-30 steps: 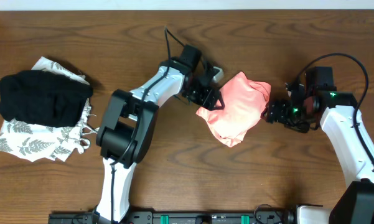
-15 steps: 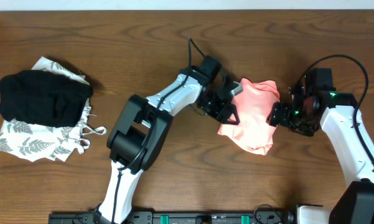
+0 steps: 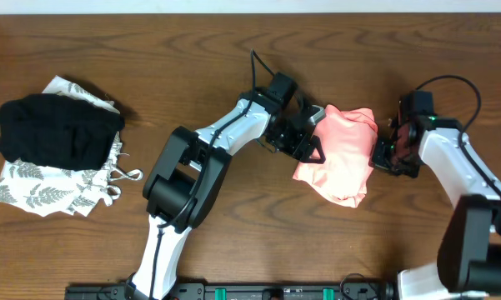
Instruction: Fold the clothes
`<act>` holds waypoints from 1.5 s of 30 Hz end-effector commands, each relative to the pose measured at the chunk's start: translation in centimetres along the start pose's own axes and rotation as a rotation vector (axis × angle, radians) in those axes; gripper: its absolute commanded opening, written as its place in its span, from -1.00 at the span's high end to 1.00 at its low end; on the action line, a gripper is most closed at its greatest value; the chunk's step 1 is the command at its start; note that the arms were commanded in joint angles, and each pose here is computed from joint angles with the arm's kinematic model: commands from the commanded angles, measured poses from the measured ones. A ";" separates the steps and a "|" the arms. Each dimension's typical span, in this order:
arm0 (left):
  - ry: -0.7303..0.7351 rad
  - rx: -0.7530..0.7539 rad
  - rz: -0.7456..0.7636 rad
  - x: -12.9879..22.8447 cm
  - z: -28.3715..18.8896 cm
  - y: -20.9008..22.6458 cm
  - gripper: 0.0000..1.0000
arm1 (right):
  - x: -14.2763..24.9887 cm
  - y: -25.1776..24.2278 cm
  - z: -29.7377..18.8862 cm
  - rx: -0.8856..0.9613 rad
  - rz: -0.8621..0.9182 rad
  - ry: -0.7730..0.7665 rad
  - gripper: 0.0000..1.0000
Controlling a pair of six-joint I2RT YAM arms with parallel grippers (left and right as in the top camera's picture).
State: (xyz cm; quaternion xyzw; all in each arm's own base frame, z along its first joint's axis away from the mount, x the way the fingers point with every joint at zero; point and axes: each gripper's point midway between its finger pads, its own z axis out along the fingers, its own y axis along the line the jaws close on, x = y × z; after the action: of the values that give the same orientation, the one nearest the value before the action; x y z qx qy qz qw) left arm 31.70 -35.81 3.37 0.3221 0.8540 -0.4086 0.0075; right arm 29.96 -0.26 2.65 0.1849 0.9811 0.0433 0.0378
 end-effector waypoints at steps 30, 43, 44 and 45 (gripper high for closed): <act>-0.030 0.140 -0.236 -1.5 4.2 -0.8 -0.19 | 0.5 1.4 4.5 -0.033 0.006 0.080 0.97; 0.011 0.273 -0.300 -1.4 4.5 -3.8 0.07 | 0.9 2.3 4.6 -0.018 -0.037 0.078 0.98; 0.011 0.273 -0.300 -1.4 4.5 -3.8 0.12 | 0.9 2.3 4.6 -0.011 -0.041 0.076 0.97; 0.011 0.273 -0.301 -1.4 4.4 -3.8 0.16 | 0.9 2.3 4.6 -0.006 -0.044 0.075 0.97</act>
State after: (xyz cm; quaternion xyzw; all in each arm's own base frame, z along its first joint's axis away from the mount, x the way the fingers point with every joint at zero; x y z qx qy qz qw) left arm 30.76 -40.89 3.38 0.1919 0.8416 -0.4992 -0.0746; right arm 31.35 1.25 -0.58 0.1760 0.9828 0.0471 0.0286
